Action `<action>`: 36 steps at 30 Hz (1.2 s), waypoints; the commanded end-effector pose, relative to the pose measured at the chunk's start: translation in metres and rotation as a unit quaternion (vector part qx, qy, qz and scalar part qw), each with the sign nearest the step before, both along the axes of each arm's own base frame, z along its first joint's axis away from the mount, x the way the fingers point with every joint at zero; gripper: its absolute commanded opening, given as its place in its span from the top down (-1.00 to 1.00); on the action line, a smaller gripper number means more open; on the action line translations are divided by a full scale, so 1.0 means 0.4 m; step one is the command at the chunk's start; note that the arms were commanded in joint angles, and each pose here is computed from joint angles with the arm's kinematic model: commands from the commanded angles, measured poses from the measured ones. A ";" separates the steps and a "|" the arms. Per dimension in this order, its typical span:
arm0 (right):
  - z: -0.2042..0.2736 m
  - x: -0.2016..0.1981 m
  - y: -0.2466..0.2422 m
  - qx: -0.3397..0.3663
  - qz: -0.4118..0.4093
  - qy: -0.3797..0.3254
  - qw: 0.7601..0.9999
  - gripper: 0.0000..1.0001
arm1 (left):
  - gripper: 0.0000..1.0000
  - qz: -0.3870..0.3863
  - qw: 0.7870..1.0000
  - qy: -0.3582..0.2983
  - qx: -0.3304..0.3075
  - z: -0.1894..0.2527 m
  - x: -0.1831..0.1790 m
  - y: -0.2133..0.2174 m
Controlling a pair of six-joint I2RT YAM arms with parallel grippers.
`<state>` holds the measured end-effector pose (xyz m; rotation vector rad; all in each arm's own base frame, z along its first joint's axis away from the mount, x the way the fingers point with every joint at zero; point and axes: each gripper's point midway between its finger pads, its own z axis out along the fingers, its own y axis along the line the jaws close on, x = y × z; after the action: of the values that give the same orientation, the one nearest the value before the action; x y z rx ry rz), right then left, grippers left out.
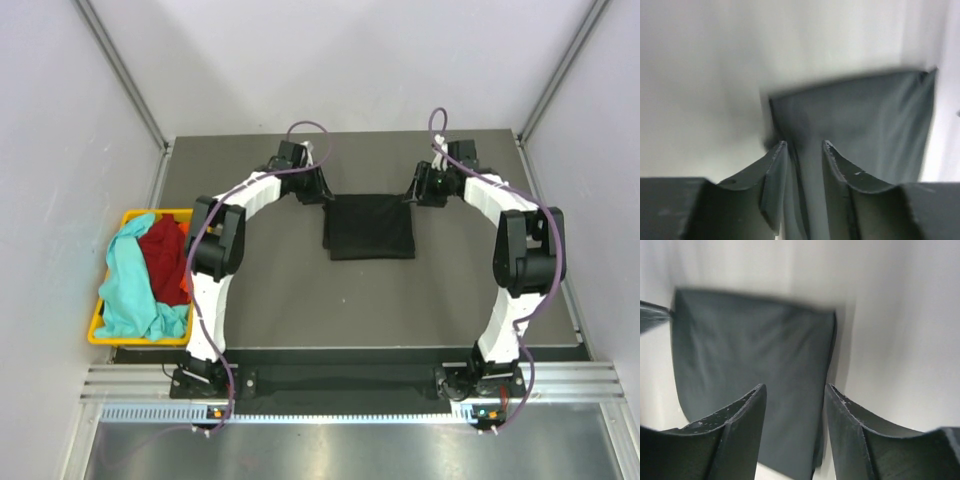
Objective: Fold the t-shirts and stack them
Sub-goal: Fold the tshirt, then neatly place the folded tshirt to the corner
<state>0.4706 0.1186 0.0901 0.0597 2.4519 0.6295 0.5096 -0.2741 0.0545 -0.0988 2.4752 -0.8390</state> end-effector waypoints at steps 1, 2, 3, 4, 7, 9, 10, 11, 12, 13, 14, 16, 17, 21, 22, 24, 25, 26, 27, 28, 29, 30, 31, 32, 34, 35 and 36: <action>0.023 -0.066 0.002 0.009 0.023 -0.002 1.000 -0.03 | 0.20 0.000 0.999 -0.036 -0.016 0.172 -0.047 0.025; 0.023 -0.073 0.002 0.009 0.025 -0.003 1.000 -0.04 | 0.15 -0.002 1.000 -0.021 -0.010 0.146 -0.076 0.035; 0.024 -0.080 0.004 0.011 0.027 -0.003 1.000 -0.05 | 0.09 -0.008 0.999 -0.029 -0.018 0.171 -0.090 0.033; 0.016 -0.090 0.006 0.012 0.034 0.001 0.999 -0.08 | 0.06 -0.010 0.999 -0.026 -0.022 0.165 -0.103 0.034; 0.005 -0.096 0.010 0.012 0.047 0.003 0.999 -0.17 | 0.00 -0.026 0.999 0.002 -0.037 0.129 -0.157 0.029; -0.007 -0.097 0.013 0.012 0.056 0.008 0.998 -0.19 | -0.05 -0.035 0.998 0.020 -0.046 0.097 -0.184 0.026; -0.019 -0.095 0.012 0.009 0.063 0.012 0.998 -0.19 | -0.08 -0.044 0.997 0.027 -0.055 0.085 -0.200 0.019; -0.027 -0.095 0.011 0.009 0.064 0.015 0.998 -0.20 | -0.09 -0.047 0.997 0.033 -0.055 0.074 -0.207 0.017; -0.035 -0.092 0.009 0.011 0.067 0.017 0.998 -0.20 | -0.10 -0.048 0.997 0.036 -0.054 0.066 -0.211 0.018; -0.037 -0.091 0.009 0.013 0.067 0.018 0.997 -0.20 | -0.10 -0.051 0.997 0.040 -0.052 0.055 -0.218 0.016; -0.042 -0.090 0.006 0.016 0.065 0.020 0.998 -0.20 | -0.10 -0.052 0.996 0.044 -0.052 0.040 -0.224 0.015; -0.049 -0.093 0.002 0.022 0.059 0.024 0.998 -0.19 | -0.10 -0.054 0.996 0.049 -0.052 0.024 -0.231 0.013; -0.047 -0.091 0.005 0.025 0.060 0.020 0.998 -0.18 | -0.10 -0.056 0.996 0.054 -0.052 0.011 -0.236 0.012; -0.057 -0.100 0.005 0.029 0.057 0.023 0.998 -0.18 | -0.10 -0.058 0.995 0.057 -0.058 -0.013 -0.244 0.004; -0.067 -0.109 0.004 0.028 0.056 0.028 0.998 -0.18 | -0.10 -0.057 0.995 0.059 -0.059 -0.019 -0.247 0.002; -0.074 -0.117 0.001 0.023 0.054 0.028 0.998 -0.18 | -0.10 -0.055 0.995 0.062 -0.055 -0.031 -0.245 0.004; -0.075 -0.118 -0.002 0.023 0.051 0.028 0.998 -0.18 | -0.10 -0.055 0.995 0.061 -0.053 -0.034 -0.242 0.005; -0.074 -0.119 0.000 0.024 0.050 0.026 0.998 -0.18 | -0.10 -0.054 0.995 0.062 -0.051 -0.041 -0.240 0.005; -0.070 -0.123 -0.001 0.025 0.047 0.025 0.998 -0.18 | -0.10 -0.052 0.996 0.059 -0.048 -0.044 -0.234 0.006; -0.067 -0.125 -0.002 0.026 0.045 0.023 0.998 -0.18 | -0.10 -0.051 0.996 0.055 -0.047 -0.041 -0.226 0.005; -0.062 -0.124 0.000 0.027 0.045 0.018 0.998 -0.18 | -0.10 -0.051 0.996 0.057 -0.048 -0.047 -0.223 0.003; -0.057 -0.128 -0.001 0.027 0.041 0.017 0.999 -0.18 | -0.10 -0.049 0.996 0.052 -0.052 -0.044 -0.214 -0.001; -0.055 -0.127 -0.004 0.027 0.038 0.016 0.999 -0.18 | -0.10 -0.045 0.996 0.052 -0.053 -0.044 -0.211 -0.002; -0.055 -0.128 -0.006 0.025 0.036 0.015 0.999 -0.18 | -0.09 -0.043 0.996 0.053 -0.055 -0.048 -0.208 -0.003; -0.050 -0.130 -0.005 0.024 0.035 0.013 0.999 -0.18 | -0.07 -0.038 0.996 0.053 -0.060 -0.051 -0.206 -0.010; -0.047 -0.130 -0.005 0.026 0.034 0.012 0.999 -0.18 | -0.07 -0.036 0.996 0.053 -0.060 -0.053 -0.206 -0.014; -0.046 -0.132 -0.004 0.028 0.033 0.012 0.999 -0.18 | -0.05 -0.032 0.996 0.055 -0.063 -0.054 -0.205 -0.016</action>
<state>0.4039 0.1206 0.0438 0.0204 2.5754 0.7433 0.4192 -0.2760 0.0421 -0.0913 2.5573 -1.0614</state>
